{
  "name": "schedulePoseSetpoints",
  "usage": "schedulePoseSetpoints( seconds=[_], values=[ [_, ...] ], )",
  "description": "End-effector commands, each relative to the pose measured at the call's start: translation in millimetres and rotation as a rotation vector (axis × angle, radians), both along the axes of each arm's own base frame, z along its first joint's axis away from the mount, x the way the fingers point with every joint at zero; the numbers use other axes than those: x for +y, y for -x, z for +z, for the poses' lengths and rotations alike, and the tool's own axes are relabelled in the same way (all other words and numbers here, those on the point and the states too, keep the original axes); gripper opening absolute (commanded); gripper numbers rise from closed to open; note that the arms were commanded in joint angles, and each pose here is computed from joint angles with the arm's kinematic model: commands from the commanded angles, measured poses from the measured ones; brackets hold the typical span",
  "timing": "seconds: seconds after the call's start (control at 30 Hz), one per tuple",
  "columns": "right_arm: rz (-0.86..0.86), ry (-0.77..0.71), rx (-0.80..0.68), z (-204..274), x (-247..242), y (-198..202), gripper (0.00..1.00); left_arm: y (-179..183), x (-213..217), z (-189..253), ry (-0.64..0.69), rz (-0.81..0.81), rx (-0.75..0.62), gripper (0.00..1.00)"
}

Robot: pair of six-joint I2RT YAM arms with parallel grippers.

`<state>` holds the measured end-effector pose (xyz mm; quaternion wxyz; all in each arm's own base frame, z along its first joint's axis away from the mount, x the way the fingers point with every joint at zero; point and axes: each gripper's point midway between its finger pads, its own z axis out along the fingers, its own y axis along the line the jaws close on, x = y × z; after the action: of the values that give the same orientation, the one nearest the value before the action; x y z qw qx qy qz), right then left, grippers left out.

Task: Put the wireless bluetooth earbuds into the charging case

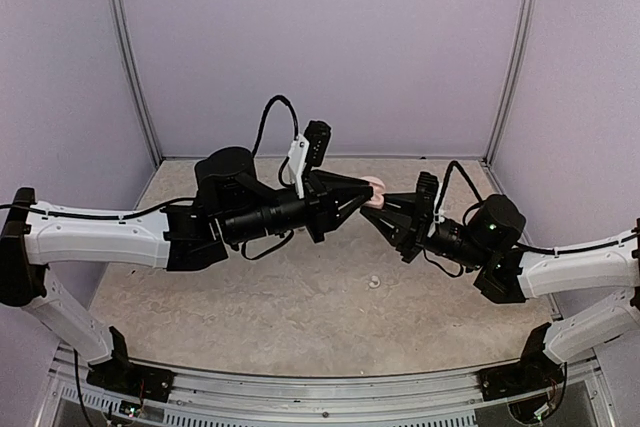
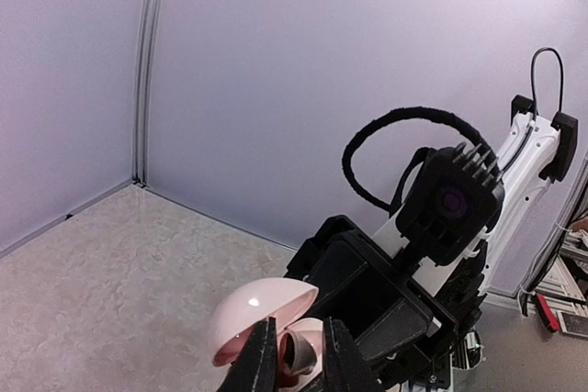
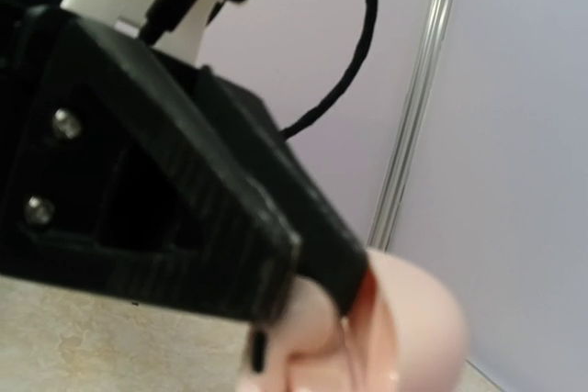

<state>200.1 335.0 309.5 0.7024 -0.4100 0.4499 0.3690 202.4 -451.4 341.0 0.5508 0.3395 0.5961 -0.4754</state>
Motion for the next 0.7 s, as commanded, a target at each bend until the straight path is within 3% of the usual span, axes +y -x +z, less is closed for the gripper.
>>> schedulePoseSetpoints(
  seconds=[0.0, 0.47, 0.67],
  values=[
    [0.034, -0.032, -0.039, 16, 2, 9, 0.0, -5, -4, -4, -0.048, 0.021, -0.012, 0.23],
    [0.001, -0.002, 0.04, 1, 1, 1, 0.0, -3, 18, 15, -0.095, 0.075, -0.109, 0.38],
    [0.059, 0.074, 0.088, -8, 6, 8, 0.0, 14, 38, 4, -0.231, -0.033, -0.245, 0.54]
  ],
)
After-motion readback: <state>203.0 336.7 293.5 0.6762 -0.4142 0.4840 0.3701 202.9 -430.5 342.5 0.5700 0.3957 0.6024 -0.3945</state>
